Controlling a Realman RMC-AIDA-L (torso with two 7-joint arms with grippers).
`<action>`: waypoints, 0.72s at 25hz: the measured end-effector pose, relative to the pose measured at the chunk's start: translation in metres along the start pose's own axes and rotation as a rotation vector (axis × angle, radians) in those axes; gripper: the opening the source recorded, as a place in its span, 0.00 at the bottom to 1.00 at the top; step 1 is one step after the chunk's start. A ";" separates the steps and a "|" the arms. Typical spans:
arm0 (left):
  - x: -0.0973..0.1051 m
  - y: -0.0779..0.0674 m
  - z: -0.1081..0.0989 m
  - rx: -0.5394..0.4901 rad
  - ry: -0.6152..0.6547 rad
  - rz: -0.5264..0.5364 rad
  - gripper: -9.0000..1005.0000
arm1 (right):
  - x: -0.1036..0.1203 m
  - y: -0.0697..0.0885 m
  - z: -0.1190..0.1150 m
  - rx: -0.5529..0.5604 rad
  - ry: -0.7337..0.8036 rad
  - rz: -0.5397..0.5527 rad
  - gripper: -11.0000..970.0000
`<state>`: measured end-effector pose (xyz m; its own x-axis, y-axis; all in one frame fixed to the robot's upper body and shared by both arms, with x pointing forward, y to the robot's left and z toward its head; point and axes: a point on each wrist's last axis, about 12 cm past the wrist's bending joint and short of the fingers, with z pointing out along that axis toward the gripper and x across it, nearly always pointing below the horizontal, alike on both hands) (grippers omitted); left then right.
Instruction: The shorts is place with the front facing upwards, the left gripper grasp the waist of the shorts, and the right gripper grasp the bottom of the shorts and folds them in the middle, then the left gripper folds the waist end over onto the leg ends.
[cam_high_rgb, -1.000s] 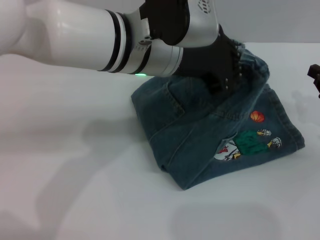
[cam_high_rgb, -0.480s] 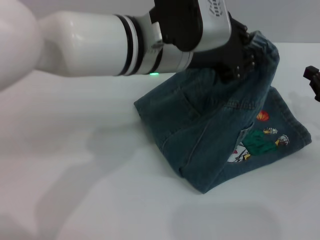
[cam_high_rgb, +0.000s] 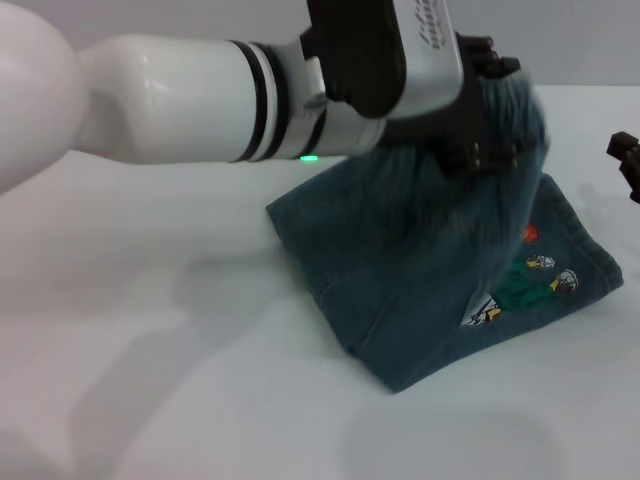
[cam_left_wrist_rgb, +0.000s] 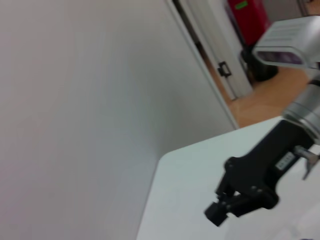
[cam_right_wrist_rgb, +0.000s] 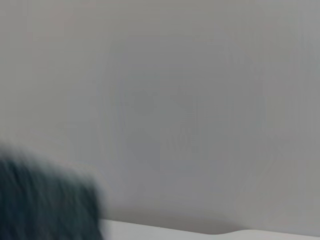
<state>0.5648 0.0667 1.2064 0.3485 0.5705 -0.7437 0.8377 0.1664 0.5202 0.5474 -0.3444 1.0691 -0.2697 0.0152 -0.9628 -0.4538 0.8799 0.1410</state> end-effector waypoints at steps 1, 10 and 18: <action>-0.001 -0.001 0.000 0.009 0.001 0.007 0.56 | 0.000 -0.001 0.000 0.003 -0.002 0.001 0.01; -0.006 -0.014 0.006 0.099 0.012 0.062 0.83 | 0.001 0.000 -0.001 0.005 -0.007 0.009 0.01; -0.004 -0.014 0.002 0.088 0.007 0.044 0.84 | -0.002 -0.005 -0.013 0.044 -0.088 0.025 0.01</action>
<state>0.5526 0.0607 1.2009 0.3827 0.5817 -0.7178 0.8556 0.0701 0.5129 0.5388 -0.3552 1.0729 -0.2040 0.0768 -0.9760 -0.4096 0.8988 0.1563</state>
